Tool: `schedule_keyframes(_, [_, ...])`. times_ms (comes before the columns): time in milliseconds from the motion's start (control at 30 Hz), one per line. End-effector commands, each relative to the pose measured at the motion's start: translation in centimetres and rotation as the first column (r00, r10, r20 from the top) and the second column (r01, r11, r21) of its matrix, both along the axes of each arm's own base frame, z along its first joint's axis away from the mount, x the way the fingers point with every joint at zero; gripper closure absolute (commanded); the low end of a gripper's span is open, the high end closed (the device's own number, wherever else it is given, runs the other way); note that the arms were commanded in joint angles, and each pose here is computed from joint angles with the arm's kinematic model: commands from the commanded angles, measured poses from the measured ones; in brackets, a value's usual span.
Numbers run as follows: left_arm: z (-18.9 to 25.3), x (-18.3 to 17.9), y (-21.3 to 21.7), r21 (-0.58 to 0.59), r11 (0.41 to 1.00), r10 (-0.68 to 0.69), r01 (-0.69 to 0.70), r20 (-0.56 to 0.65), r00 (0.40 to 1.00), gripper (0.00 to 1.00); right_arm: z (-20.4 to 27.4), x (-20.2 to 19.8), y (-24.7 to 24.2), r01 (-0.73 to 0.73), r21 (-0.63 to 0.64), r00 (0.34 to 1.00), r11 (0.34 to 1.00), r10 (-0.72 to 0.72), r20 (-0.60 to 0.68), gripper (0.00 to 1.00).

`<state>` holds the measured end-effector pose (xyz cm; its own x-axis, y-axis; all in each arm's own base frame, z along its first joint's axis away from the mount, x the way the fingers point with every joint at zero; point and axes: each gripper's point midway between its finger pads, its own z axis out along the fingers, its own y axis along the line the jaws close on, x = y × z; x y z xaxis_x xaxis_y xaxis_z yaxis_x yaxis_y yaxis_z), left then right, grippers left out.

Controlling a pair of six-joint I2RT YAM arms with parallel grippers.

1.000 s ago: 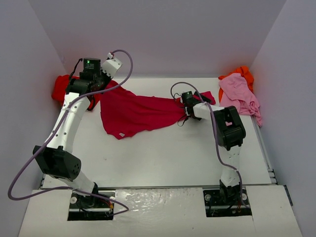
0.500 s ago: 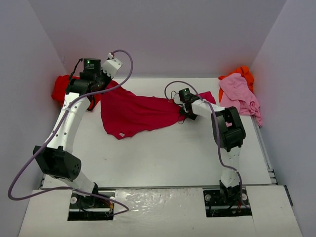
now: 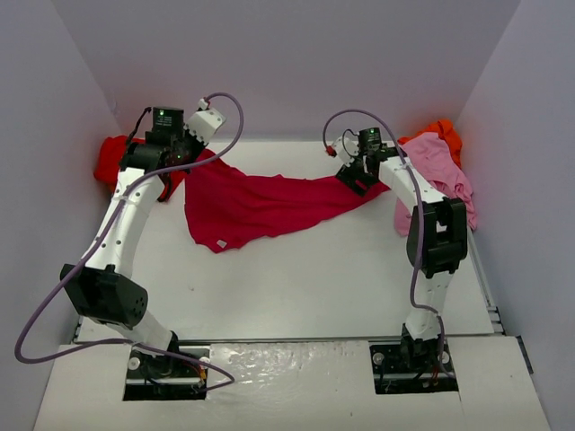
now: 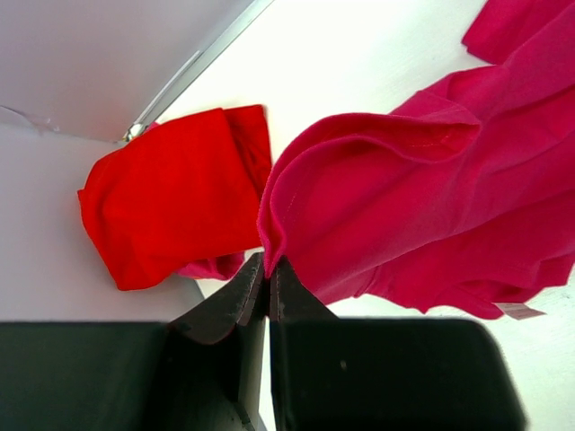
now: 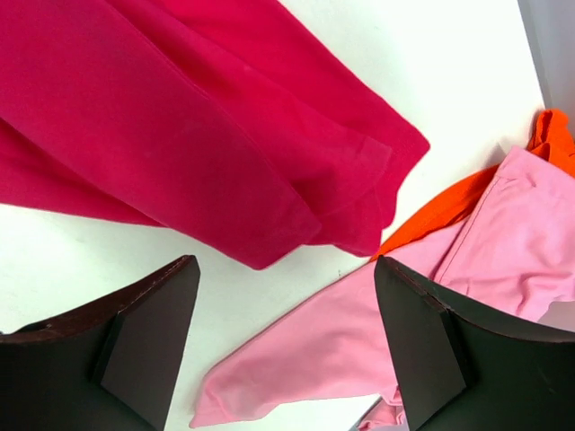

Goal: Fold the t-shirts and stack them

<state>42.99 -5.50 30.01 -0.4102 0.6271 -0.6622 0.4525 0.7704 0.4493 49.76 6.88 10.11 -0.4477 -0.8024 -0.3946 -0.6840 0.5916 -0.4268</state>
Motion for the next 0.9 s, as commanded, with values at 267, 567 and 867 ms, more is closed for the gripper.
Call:
schedule_keyframes(267, [3.3, -1.5, 0.0, -0.009, 0.999, -0.043, 0.044, 0.075, 0.996, 1.00, -2.1, -0.7, 2.3, -0.116, 0.197, 0.966, 0.974, 0.156, -0.206, 0.30])
schedule_keyframes(567, [3.1, -1.7, 0.1, 0.001, 0.999, -0.047, 0.047, 0.066, 0.997, 1.00, -3.8, 0.1, 1.4, -0.084, 0.217, 0.961, 0.973, 0.137, -0.242, 0.30])
schedule_keyframes(867, [3.0, -1.5, 0.0, 0.003, 0.999, -0.049, 0.049, 0.060, 0.997, 1.00, -3.1, 1.2, 0.3, -0.083, 0.202, 0.966, 0.976, 0.129, -0.224, 0.29])
